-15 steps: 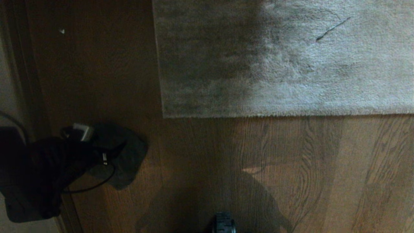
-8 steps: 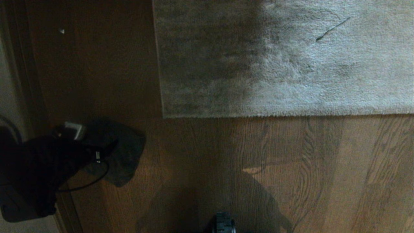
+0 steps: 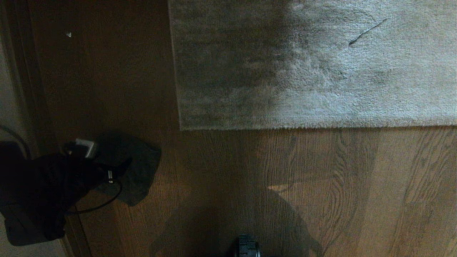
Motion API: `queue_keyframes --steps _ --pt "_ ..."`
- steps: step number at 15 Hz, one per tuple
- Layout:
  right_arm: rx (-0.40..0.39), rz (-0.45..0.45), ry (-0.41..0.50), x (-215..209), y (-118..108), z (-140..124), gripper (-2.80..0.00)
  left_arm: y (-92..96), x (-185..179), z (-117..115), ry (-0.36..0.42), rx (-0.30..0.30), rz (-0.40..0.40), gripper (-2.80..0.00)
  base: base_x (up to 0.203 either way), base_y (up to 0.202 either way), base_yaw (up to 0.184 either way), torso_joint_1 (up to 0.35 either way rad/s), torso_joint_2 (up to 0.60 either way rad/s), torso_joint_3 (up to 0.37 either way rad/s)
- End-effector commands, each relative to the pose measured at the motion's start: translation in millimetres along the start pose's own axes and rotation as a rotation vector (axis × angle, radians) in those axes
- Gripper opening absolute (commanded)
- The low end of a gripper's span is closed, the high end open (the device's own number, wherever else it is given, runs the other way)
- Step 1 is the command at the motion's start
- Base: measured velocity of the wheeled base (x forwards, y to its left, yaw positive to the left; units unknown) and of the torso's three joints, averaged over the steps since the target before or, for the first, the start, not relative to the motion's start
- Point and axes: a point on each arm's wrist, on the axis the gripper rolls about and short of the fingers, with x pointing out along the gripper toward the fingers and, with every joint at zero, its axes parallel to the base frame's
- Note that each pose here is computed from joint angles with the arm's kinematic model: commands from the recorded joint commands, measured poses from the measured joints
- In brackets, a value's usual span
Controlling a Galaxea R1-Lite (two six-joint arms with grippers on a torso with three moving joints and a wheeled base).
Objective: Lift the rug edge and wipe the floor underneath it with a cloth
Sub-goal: Pick up the rag
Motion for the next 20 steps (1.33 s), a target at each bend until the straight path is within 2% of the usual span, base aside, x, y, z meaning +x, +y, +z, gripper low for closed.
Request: queue_keyframes --steps 1,2,15,20 --pt "0.000 0.000 -0.001 0 0 0 -2.80 0.5 2 0 -0.031 0.010 0.002 0.00 0.000 0.000 0.000 0.000 0.00 0.000" --pt "0.000 0.001 -0.001 0 0 0 -2.80 0.5 2 0 -0.029 0.009 0.002 -2.80 0.000 0.000 0.000 0.000 0.00 0.000" --pt "0.000 0.000 -0.001 0 0 0 -2.80 -0.3 -1 0 -0.027 0.007 -0.001 -2.80 0.000 0.000 0.000 0.000 0.00 0.000" --pt "0.000 0.000 -0.001 0 0 0 -2.80 -7.6 -30 12 -0.017 -0.007 -0.010 -2.80 0.000 0.000 0.000 0.000 0.00 0.000"
